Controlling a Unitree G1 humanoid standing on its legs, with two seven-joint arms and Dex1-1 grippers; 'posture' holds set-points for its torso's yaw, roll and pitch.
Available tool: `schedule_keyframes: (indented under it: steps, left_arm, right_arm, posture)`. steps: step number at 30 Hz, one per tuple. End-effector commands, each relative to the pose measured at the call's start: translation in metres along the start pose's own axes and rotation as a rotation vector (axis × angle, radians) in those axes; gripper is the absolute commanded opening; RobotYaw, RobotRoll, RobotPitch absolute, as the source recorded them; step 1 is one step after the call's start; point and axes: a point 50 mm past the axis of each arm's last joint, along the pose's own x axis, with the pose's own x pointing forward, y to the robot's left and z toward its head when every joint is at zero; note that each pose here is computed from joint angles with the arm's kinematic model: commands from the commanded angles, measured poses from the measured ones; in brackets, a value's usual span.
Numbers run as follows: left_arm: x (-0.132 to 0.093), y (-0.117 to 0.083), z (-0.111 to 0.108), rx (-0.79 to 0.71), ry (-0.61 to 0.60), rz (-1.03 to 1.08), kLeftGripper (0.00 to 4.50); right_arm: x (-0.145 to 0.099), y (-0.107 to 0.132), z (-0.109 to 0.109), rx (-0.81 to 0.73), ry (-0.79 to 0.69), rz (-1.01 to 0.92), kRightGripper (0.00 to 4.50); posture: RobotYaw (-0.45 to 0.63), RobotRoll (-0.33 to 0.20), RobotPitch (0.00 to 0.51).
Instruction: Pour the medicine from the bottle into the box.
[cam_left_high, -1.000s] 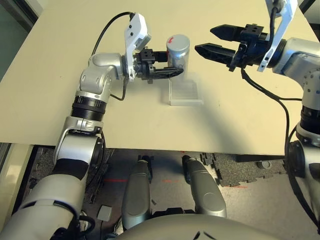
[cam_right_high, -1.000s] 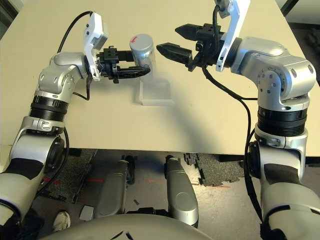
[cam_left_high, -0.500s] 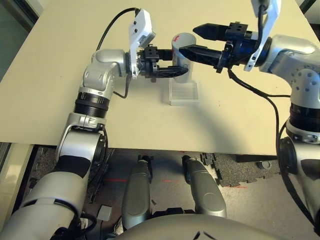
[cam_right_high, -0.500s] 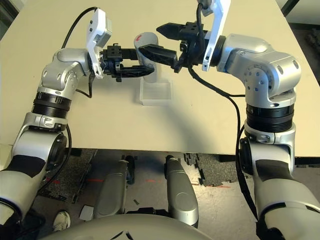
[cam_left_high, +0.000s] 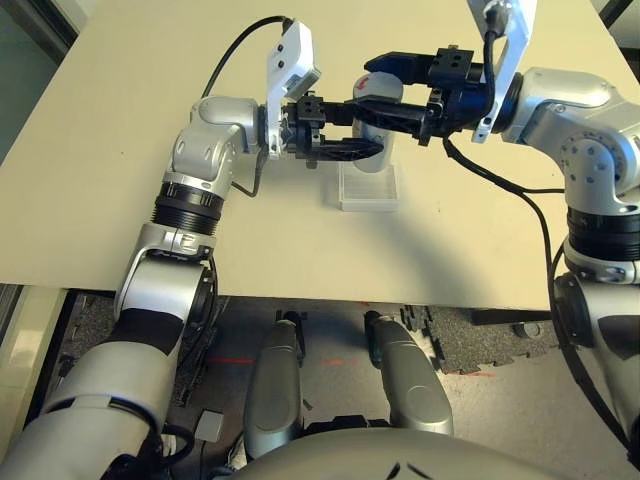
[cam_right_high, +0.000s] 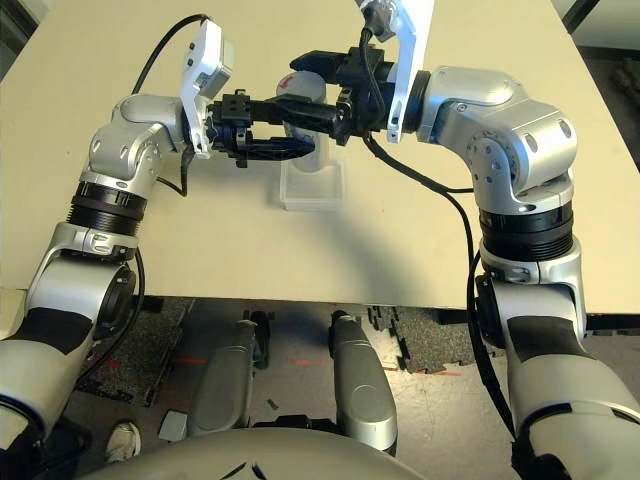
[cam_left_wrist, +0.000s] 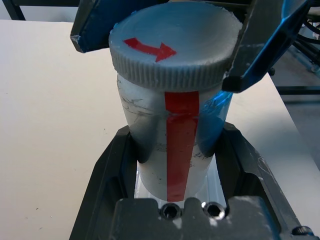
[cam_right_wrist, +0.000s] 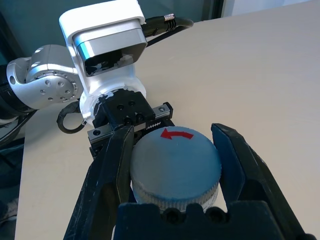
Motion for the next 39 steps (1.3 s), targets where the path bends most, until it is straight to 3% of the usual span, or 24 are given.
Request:
schedule_keyframes:
  steps: [1, 12, 17, 20, 28, 39]
  left_arm:
    - [0.000, -0.001, -0.005, -0.008, 0.017, -0.003, 2.44]
    - [0.001, 0.000, -0.007, -0.007, 0.017, 0.003, 2.43]
    - [0.000, 0.008, -0.003, 0.000, -0.012, 0.082, 2.43]
    - [-0.006, 0.022, 0.002, 0.024, -0.044, 0.249, 2.43]
    - [-0.031, 0.051, -0.006, -0.009, -0.093, 0.674, 2.43]
    - [-0.040, 0.047, -0.043, -0.131, -0.107, 0.923, 2.43]
  right_arm:
    - [0.002, 0.004, 0.002, -0.024, 0.009, 0.031, 2.59]
    - [-0.002, -0.026, 0.021, 0.158, -0.120, -0.180, 2.59]
    - [-0.009, -0.046, 0.016, 0.155, -0.121, -0.336, 2.59]
    - [-0.015, -0.061, 0.000, 0.080, -0.068, -0.470, 2.59]
    - [-0.020, -0.074, -0.053, 0.222, -0.089, -0.810, 2.59]
    - [-0.013, -0.064, -0.127, 0.267, -0.044, -0.981, 2.59]
  posture:
    - [-0.02, 0.000, 0.246]
    - [-0.02, 0.000, 0.246]
    - [-0.02, 0.000, 0.246]
    - [-0.02, 0.000, 0.247]
    - [0.00, 0.000, 0.253]
    - [0.02, 0.000, 0.260]
